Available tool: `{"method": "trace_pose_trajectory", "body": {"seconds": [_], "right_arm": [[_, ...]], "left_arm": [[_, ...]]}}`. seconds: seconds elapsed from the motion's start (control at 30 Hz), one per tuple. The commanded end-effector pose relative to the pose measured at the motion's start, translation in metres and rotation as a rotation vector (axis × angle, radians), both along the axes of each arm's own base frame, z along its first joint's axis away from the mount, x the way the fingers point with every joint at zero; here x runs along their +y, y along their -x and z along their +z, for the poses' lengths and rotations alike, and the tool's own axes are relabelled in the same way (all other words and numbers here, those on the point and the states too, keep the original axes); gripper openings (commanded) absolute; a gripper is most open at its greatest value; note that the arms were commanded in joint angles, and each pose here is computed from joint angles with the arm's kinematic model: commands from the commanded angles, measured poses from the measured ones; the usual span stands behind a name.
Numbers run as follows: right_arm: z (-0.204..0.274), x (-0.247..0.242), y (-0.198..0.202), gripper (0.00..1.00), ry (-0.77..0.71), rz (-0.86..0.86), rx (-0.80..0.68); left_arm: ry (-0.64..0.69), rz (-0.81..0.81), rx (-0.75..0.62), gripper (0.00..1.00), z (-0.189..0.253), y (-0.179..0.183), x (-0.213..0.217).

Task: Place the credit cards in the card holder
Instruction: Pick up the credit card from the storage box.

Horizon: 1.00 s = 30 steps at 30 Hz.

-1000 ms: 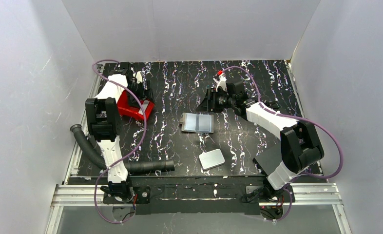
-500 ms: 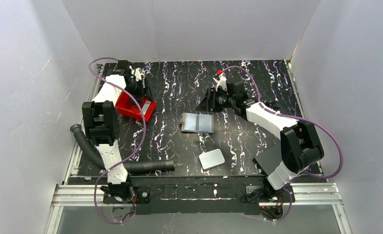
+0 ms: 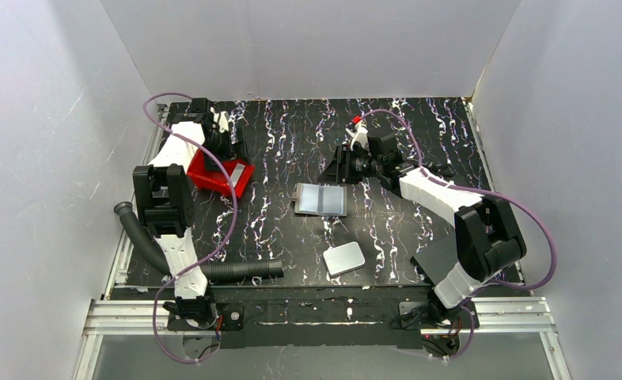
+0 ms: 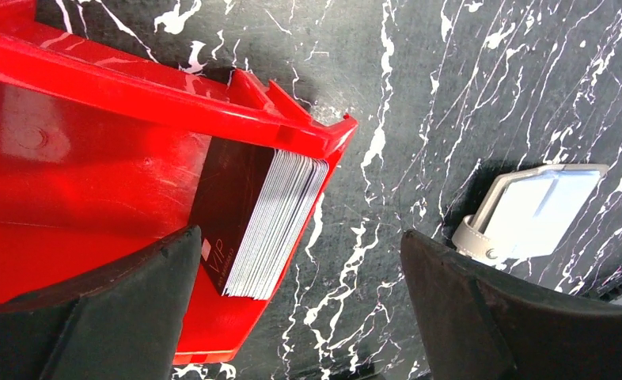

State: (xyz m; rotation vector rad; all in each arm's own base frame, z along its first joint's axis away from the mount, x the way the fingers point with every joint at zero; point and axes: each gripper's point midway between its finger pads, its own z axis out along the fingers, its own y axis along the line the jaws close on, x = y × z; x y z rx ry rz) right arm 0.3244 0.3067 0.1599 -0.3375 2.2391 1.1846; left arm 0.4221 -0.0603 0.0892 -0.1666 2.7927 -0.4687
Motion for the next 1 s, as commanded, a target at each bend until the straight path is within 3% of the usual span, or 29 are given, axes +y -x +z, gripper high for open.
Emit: {"method": "trace_pose_trajectory", "body": {"seconds": [0.0, 0.13, 0.47, 0.77, 0.97], "right_arm": [[0.006, 0.003, 0.0, 0.59, -0.031, 0.01, -0.025], [0.009, 0.003, 0.0, 0.59, -0.036, 0.01, -0.031], [0.013, 0.004, -0.001, 0.59, -0.048, 0.011, -0.037], [0.015, 0.005, -0.001, 0.58, -0.052, 0.009, -0.037], [0.013, 0.005, -0.001, 0.58, -0.052, 0.01, -0.034]], "left_arm": [[-0.022, 0.019, -0.031, 0.98, 0.017, 0.003, 0.014], [0.087, 0.016, 0.051, 0.98, -0.003, 0.005, 0.004], [0.137, -0.005, 0.065, 0.98, -0.011, 0.003, -0.005], [0.151, -0.01, 0.037, 0.69, 0.0, 0.005, -0.007], [0.119, -0.004, 0.007, 0.55, 0.008, 0.006, -0.002]]}}
